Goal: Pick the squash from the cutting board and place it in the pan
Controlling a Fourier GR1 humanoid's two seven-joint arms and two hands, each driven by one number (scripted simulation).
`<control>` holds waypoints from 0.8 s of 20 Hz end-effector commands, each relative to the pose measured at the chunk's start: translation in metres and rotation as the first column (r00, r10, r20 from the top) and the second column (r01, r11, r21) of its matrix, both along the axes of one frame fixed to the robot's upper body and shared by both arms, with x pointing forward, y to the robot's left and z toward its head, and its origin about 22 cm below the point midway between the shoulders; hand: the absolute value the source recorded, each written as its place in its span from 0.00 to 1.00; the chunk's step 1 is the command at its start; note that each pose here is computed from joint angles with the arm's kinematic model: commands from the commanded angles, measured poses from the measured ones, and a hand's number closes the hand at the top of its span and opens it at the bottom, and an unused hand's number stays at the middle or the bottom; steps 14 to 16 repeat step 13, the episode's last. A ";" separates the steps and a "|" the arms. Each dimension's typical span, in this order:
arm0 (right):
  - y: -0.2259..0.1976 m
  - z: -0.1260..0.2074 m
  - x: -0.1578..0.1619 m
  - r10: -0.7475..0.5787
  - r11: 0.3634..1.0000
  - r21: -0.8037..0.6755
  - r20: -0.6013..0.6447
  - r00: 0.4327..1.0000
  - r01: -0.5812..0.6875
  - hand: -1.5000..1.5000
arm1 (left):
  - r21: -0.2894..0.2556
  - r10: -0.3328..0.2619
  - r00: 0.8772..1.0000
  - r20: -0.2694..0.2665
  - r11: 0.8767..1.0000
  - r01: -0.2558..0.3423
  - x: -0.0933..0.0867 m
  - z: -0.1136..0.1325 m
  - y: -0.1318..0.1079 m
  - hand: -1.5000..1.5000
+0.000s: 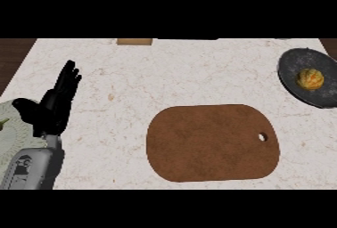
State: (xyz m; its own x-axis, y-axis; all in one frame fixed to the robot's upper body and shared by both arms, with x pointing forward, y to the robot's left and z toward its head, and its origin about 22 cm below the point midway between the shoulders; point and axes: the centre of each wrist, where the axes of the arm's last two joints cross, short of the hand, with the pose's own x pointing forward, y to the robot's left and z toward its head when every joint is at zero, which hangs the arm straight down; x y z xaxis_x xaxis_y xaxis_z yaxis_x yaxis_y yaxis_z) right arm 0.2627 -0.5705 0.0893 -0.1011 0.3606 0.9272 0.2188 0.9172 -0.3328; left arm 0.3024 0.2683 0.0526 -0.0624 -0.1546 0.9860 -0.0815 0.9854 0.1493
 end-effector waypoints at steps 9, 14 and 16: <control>-0.042 0.005 -0.073 0.131 0.989 0.061 0.025 0.991 -0.132 0.00 | 0.007 0.021 1.000 -0.016 1.000 -0.021 -0.011 0.001 0.021 0.50; -0.032 -0.013 -0.069 0.120 0.993 -0.010 0.026 0.992 -0.120 0.00 | -0.003 0.030 0.999 -0.021 1.000 -0.031 -0.012 -0.021 0.022 0.50; -0.032 -0.013 -0.069 0.120 0.993 -0.010 0.026 0.992 -0.120 0.00 | -0.003 0.030 0.999 -0.021 1.000 -0.031 -0.012 -0.021 0.022 0.50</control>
